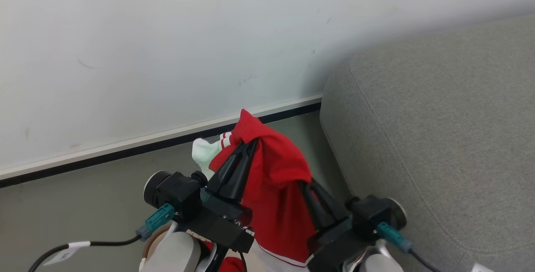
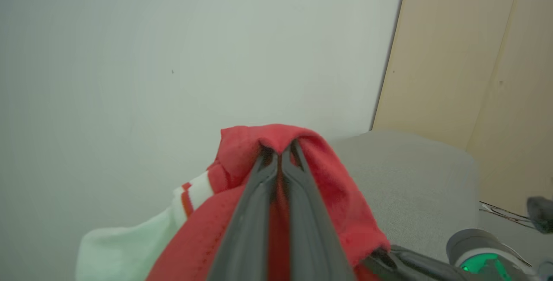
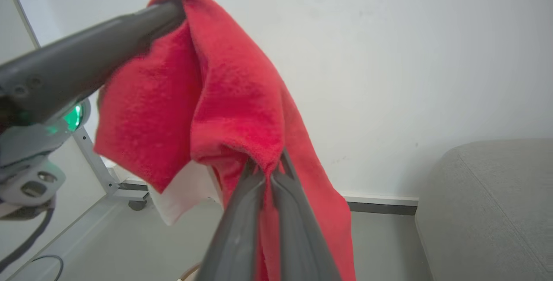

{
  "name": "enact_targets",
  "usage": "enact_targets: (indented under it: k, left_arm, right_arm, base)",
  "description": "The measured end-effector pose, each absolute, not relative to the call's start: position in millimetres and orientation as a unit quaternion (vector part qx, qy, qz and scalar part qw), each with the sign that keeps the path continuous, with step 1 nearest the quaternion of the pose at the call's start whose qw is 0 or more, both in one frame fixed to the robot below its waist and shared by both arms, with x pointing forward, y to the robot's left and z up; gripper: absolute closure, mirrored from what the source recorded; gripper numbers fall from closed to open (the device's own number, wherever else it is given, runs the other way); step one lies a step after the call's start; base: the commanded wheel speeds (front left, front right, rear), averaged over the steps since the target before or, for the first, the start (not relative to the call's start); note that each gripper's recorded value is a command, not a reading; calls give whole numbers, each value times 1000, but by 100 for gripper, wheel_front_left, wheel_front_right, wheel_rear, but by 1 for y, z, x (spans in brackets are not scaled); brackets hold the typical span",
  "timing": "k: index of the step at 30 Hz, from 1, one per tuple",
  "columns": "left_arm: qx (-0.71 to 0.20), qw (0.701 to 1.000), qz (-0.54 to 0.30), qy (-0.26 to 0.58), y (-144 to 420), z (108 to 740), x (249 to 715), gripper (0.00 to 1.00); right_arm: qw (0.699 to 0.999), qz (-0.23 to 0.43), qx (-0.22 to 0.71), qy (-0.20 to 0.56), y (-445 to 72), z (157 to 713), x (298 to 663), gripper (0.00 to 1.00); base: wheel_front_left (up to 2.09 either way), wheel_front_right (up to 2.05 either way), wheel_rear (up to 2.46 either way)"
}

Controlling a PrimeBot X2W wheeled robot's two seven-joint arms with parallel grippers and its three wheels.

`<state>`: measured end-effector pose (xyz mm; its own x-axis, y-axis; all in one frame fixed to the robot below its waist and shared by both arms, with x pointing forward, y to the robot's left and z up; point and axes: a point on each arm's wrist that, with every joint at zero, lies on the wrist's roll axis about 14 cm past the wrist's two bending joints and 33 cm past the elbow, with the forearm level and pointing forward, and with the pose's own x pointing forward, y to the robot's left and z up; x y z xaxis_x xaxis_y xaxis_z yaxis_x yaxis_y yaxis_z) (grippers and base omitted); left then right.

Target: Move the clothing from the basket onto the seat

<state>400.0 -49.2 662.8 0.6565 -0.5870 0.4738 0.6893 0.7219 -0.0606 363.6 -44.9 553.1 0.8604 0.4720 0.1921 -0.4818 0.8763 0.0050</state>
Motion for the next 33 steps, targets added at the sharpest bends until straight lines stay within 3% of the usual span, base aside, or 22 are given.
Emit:
enact_targets:
  k: [10, 11, 33]
  left_arm:
    - [-111, 907, -365, -180, -54, 642, 406, 100]
    - [-113, 907, -367, -172, -55, 639, 406, 0]
    - [-100, 897, -408, -136, -74, 615, 402, 0]
  right_arm:
    - [971, 207, 35, -111, -71, 565, 374, 100]
    - [972, 205, 36, -113, -72, 566, 374, 100]
    - [981, 133, 37, -135, -120, 578, 382, 100]
  base:
    - [0, 0, 0]
    - [0, 0, 0]
    - [0, 0, 0]
